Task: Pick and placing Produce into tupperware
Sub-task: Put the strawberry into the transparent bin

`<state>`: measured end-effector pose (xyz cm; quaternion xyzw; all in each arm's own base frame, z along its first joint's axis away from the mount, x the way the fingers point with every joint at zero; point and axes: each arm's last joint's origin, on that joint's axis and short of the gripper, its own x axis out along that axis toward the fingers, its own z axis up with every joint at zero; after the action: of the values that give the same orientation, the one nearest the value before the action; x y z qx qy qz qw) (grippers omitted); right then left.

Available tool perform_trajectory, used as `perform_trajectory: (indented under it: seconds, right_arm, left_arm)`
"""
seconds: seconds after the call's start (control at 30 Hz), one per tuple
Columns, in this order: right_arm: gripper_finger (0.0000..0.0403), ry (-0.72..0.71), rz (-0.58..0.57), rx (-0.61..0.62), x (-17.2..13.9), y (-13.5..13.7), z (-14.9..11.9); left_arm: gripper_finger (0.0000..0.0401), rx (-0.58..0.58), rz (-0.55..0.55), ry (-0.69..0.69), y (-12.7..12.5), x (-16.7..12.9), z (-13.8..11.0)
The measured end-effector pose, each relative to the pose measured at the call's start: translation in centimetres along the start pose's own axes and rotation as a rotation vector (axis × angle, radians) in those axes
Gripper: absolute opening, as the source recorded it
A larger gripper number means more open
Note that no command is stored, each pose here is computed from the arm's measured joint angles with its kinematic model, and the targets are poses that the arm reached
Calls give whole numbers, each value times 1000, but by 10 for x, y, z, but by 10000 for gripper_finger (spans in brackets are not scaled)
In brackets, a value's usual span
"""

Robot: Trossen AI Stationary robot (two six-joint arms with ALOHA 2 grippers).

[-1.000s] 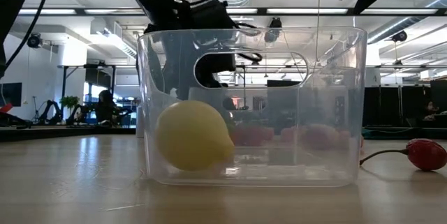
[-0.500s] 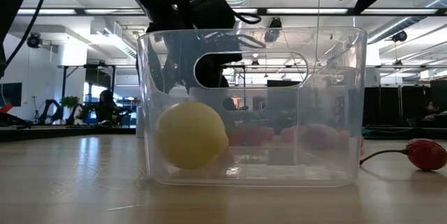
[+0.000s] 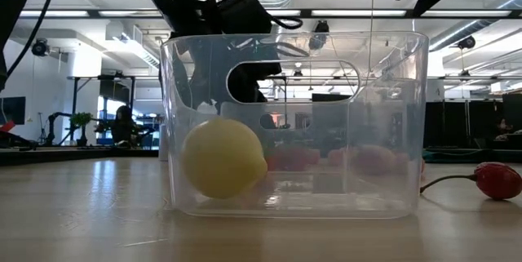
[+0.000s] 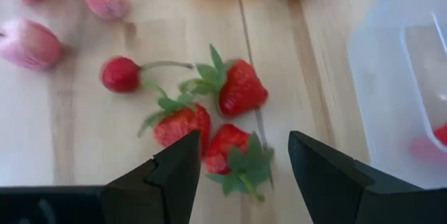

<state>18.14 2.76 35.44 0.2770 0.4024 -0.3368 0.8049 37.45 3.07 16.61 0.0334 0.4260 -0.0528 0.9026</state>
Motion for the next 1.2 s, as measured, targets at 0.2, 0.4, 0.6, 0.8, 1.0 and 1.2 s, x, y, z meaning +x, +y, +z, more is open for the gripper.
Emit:
perform_trajectory:
  seconds: [0.2,0.4,0.6,0.8,1.0,1.2]
  right_arm:
    - [272,0,0,5,0,0,0]
    - [272,0,0,8,0,0,0]
    - [272,0,0,8,0,0,0]
    - [272,0,0,15,0,0,0]
    - [272,1,0,26,0,0,0]
    - [272,1,-1,13,0,0,0]
  left_arm:
    - [200,-17,2,10,-1,3,-9]
    - [200,-19,6,20,-2,5,-14]
    - [200,-14,26,-17,-1,5,-10]
    - [200,-30,20,-11,0,18,-15]
    - [200,-40,28,-8,0,18,-15]
    - [200,-39,30,-8,0,16,-14]
